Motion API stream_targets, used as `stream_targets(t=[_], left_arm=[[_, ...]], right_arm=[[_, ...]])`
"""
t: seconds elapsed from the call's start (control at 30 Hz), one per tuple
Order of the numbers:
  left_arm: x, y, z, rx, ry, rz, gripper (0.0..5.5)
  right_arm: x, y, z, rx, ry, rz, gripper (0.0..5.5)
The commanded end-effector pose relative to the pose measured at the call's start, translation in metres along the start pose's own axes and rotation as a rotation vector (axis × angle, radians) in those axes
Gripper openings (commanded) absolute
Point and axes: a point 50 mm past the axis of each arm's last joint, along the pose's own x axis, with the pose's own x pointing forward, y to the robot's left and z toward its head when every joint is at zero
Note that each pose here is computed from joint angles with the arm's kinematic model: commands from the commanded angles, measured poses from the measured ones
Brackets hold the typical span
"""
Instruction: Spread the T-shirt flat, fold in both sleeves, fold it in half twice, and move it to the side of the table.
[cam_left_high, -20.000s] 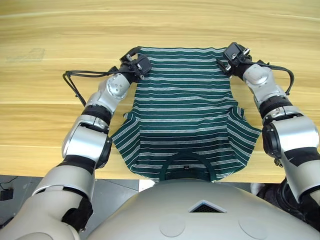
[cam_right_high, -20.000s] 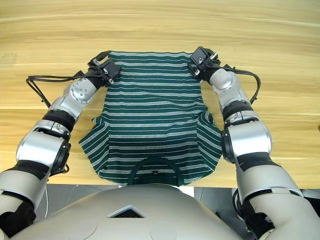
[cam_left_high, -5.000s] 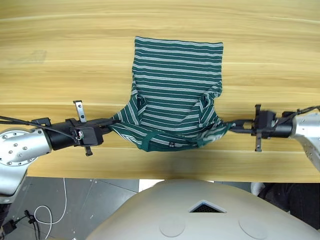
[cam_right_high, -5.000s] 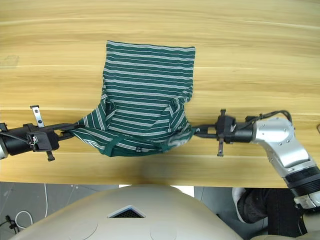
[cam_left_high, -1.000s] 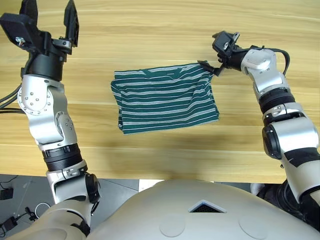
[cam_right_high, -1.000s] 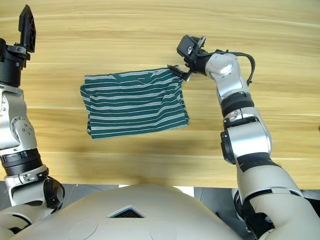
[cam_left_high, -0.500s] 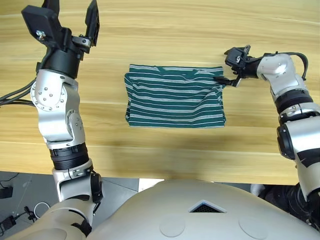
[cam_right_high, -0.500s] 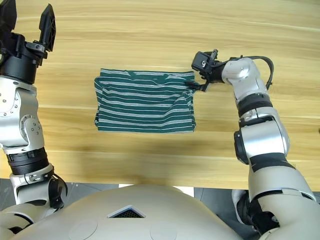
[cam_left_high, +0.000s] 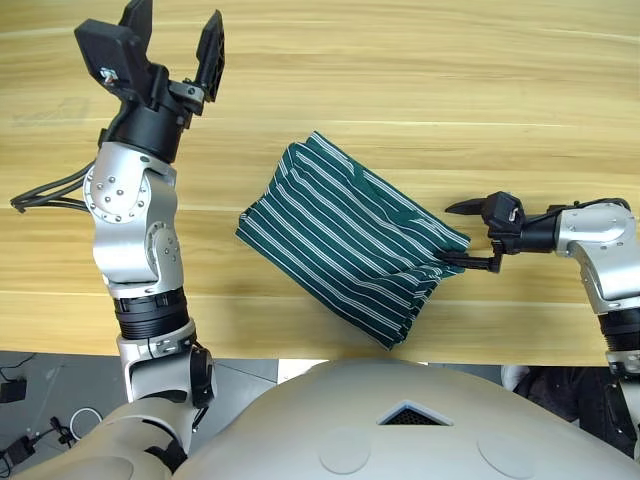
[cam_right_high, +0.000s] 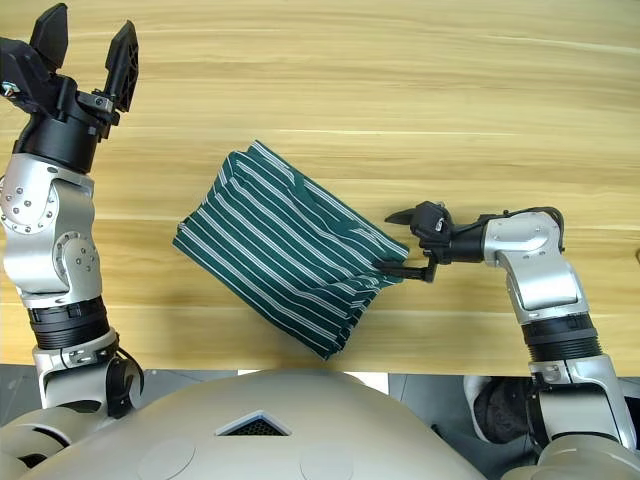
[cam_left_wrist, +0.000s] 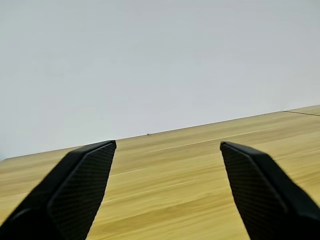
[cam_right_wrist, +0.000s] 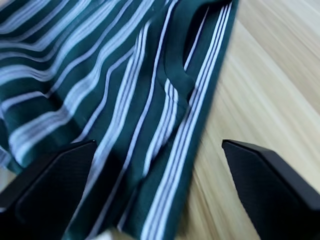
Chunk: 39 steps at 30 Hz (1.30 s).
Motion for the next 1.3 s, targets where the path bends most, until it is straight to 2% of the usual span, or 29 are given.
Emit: stream_targets(t=[0.03,0.13,0.23,0.3,0.4,0.57,0.7,0.9,1.1,1.2,1.3], left_arm=[[0.0,-0.004,-0.004,-0.018,0.018,-0.02,3.85],[-0.001,-0.004,-0.006,-0.019,0.024,-0.025,3.85],[-0.001,-0.004,-0.009,-0.027,0.024,-0.016,3.85],[0.001,-0.007,-0.01,-0.035,0.019,-0.021,3.85],[0.004,-0.006,-0.006,-0.036,-0.006,-0.028,3.85],[0.006,-0.009,-0.003,-0.023,-0.022,-0.035,3.85],[0.008,-0.022,0.003,-0.015,-0.043,-0.076,3.85],[0.005,-0.038,0.015,-0.033,-0.081,-0.139,3.85],[0.002,-0.041,0.007,-0.043,-0.056,-0.139,3.85],[0.001,-0.041,0.007,-0.041,-0.058,-0.138,3.85],[0.0,-0.042,0.008,-0.03,-0.061,-0.145,3.85]], right_arm=[[0.013,0.015,0.003,0.014,-0.036,0.056,4.65],[0.007,-0.004,0.015,-0.027,-0.059,-0.01,4.65],[0.011,-0.047,0.061,-0.096,-0.214,-0.134,4.65],[0.03,-0.06,0.094,-0.151,-0.308,-0.151,4.65],[0.073,-0.062,0.131,-0.199,-0.377,-0.093,4.65],[0.143,-0.064,0.13,-0.256,-0.18,-0.089,4.65],[0.166,-0.07,0.114,-0.297,-0.003,-0.18,4.65],[0.156,-0.081,0.075,-0.259,0.13,-0.3,4.65],[0.135,-0.088,0.05,-0.188,0.121,-0.332,4.65],[0.104,-0.102,0.038,-0.126,0.066,-0.435,4.65],[0.056,-0.116,0.016,-0.05,0.007,-0.578,4.65]])
